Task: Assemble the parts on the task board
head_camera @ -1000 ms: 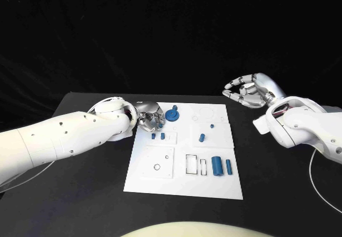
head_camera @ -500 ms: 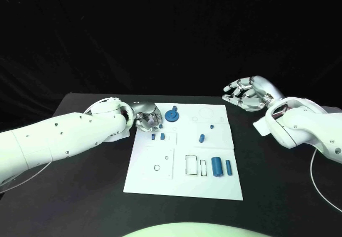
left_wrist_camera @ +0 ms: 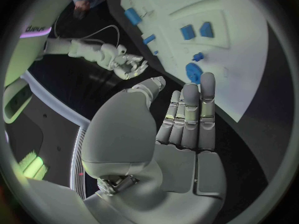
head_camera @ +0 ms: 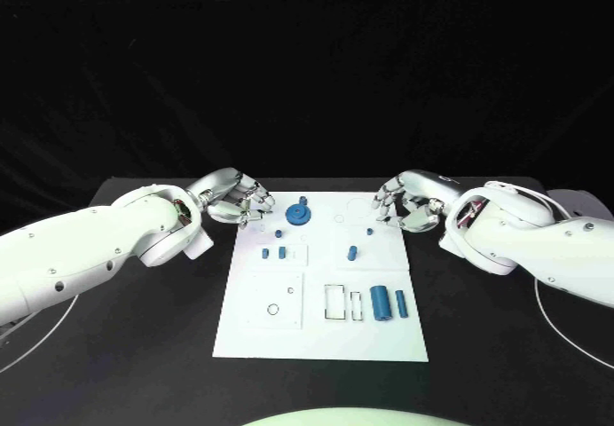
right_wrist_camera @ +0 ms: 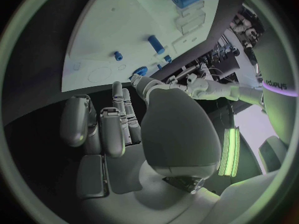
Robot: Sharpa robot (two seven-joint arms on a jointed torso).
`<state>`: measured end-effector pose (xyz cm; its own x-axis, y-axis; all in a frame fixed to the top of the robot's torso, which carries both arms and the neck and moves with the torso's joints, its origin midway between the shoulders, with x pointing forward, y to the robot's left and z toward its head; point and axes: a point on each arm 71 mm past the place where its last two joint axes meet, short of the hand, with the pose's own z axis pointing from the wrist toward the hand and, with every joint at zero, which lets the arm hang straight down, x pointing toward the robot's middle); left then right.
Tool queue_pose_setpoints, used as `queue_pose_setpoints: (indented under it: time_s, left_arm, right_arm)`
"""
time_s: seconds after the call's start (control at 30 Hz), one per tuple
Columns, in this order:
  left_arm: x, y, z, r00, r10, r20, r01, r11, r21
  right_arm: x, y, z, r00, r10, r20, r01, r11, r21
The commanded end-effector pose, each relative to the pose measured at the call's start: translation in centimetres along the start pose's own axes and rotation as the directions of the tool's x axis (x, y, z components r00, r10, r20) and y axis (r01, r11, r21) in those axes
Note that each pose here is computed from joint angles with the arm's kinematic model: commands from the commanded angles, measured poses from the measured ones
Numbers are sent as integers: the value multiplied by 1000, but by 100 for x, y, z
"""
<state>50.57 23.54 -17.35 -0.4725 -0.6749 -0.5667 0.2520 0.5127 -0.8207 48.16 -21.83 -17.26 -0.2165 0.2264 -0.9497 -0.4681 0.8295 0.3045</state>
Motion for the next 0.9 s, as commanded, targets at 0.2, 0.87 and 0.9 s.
queue_pose_setpoints:
  time_s: [0.2,0.87,0.9]
  left_arm:
    - [-120,-114,-105,849,-505,156,481,860,172]
    - [-105,-142,-140,801,-578,155,550,813,190]
    - [-105,-141,-141,801,-578,155,550,813,189]
  right_arm:
    - [187,84,66,941,-333,-66,332,943,-15]
    - [369,225,196,923,-379,-68,376,925,-47]
    - [375,222,199,923,-379,-70,377,925,-46]
